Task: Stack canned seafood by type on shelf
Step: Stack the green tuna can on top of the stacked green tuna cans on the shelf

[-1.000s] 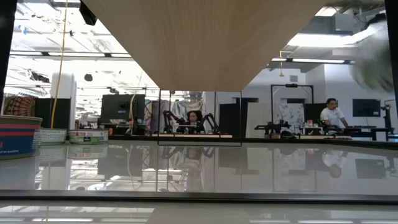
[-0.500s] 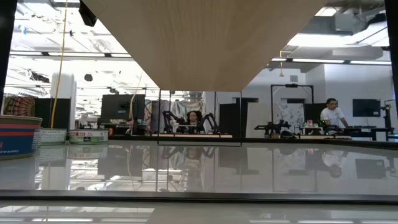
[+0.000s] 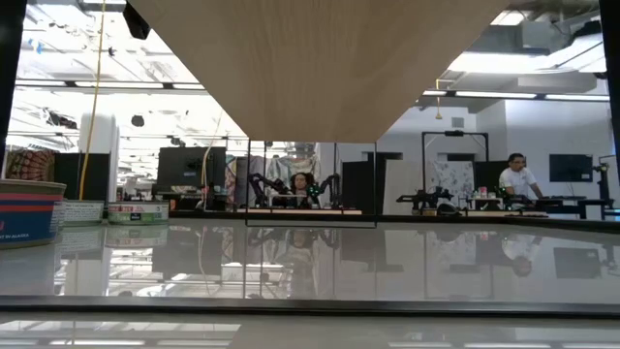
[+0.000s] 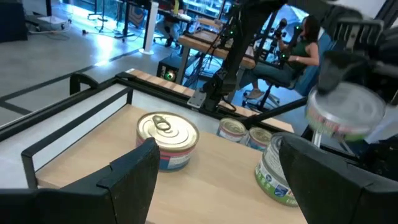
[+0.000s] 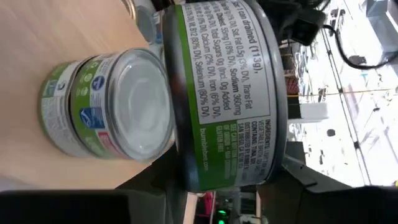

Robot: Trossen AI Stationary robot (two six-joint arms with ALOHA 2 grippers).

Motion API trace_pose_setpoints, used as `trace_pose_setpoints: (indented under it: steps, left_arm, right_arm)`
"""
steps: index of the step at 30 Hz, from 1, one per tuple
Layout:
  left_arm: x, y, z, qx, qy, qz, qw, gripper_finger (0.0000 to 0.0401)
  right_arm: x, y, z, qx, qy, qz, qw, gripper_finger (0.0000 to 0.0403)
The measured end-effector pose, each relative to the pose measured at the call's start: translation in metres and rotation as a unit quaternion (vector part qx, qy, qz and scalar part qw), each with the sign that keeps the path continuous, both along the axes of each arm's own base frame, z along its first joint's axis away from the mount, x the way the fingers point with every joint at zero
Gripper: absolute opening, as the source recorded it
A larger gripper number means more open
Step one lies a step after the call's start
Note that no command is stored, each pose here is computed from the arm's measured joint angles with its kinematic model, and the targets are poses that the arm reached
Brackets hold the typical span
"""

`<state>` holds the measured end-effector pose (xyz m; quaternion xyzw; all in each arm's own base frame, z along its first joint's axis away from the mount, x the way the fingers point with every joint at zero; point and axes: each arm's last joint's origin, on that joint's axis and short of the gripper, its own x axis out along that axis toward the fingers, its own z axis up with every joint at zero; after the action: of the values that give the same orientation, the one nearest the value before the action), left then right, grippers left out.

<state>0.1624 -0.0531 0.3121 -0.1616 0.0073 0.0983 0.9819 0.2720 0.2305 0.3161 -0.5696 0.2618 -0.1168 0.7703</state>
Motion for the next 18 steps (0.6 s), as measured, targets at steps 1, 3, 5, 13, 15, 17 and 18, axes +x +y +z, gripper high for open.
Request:
trace_pose_setpoints:
  steps: [1, 3, 5, 13, 15, 17, 18]
  left_arm:
    - [0.000, 0.000, 0.000, 0.000, 0.000, -0.001, 1.000, 0.0316]
    - [0.000, 0.000, 0.000, 0.000, -0.001, -0.005, 1.000, 0.0316]
    - [0.000, 0.000, 0.000, 0.000, -0.001, -0.008, 1.000, 0.0316]
    - [0.000, -0.001, 0.000, 0.001, 0.000, -0.019, 1.000, 0.0316]
    - [0.000, -0.001, 0.000, 0.000, -0.001, -0.020, 1.000, 0.0316]
    - [0.000, -0.001, 0.000, 0.000, -0.001, -0.021, 1.000, 0.0316]
    - [0.000, -0.001, 0.000, 0.000, -0.001, -0.025, 1.000, 0.0316]
  right_arm:
    - [0.004, 0.001, -0.004, -0.006, 0.003, -0.001, 1.000, 0.0185]
    - [0.009, 0.002, -0.011, -0.019, 0.013, -0.001, 1.000, 0.0184]
    - [0.014, 0.003, -0.016, -0.027, 0.023, 0.000, 0.999, 0.0179]
    - [0.019, 0.004, -0.025, -0.040, 0.034, -0.004, 0.999, 0.0185]
    - [0.020, 0.002, -0.025, -0.041, 0.033, -0.009, 0.999, 0.0192]
    - [0.022, -0.001, -0.025, -0.042, 0.035, -0.013, 0.998, 0.0194]
    - [0.023, -0.003, -0.025, -0.043, 0.036, -0.016, 0.998, 0.0194]
